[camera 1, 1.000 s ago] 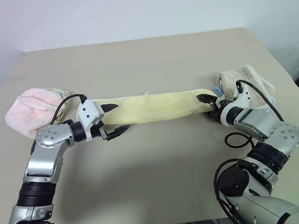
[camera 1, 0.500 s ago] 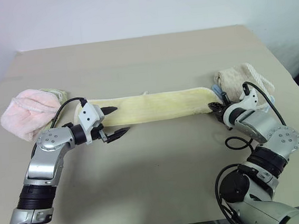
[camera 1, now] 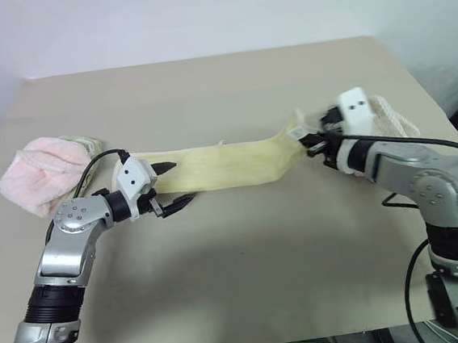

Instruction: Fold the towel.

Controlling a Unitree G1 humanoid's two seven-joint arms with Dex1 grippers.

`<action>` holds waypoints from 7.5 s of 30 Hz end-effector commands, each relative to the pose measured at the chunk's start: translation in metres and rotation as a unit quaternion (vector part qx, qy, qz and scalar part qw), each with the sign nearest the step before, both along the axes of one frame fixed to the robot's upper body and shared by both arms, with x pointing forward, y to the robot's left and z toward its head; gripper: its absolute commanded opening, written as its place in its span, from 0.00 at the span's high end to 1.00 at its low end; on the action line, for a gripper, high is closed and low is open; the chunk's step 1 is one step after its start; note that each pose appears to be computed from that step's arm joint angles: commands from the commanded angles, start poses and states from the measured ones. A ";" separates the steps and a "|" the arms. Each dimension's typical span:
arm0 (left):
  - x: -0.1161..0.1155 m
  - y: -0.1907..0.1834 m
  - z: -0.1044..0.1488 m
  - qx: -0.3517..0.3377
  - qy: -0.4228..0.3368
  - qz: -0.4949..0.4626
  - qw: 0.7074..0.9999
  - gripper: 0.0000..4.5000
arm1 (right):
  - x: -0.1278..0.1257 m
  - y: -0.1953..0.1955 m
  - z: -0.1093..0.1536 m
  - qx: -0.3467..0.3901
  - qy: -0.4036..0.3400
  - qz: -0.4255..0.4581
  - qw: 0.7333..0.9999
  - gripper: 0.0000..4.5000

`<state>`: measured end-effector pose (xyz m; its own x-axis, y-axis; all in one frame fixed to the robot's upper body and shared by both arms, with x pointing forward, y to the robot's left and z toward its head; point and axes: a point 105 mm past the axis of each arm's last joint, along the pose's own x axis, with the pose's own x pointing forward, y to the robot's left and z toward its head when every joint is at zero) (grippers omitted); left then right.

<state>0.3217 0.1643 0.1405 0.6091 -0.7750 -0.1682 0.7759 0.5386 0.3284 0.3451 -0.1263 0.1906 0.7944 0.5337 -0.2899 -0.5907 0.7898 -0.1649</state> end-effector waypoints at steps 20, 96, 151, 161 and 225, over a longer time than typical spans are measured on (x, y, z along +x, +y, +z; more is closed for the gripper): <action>-0.010 0.019 0.012 -0.046 -0.020 0.082 0.995 0.00 | 0.018 0.122 -0.010 0.008 -0.019 0.210 0.978 0.40; 0.006 0.070 0.019 -0.500 0.187 0.364 0.763 0.99 | 0.021 0.035 0.024 0.105 -0.130 0.109 0.980 1.00; 0.050 -0.064 0.012 -0.097 0.039 0.171 0.980 0.96 | 0.011 0.081 -0.033 0.128 -0.033 0.104 0.986 1.00; 0.049 -0.060 -0.041 0.006 0.070 0.180 0.981 1.00 | 0.018 0.071 -0.094 0.097 0.033 0.061 0.993 1.00; 0.030 -0.004 0.013 -0.072 -0.006 0.193 0.979 1.00 | 0.034 0.038 -0.015 0.439 0.177 -0.031 0.881 1.00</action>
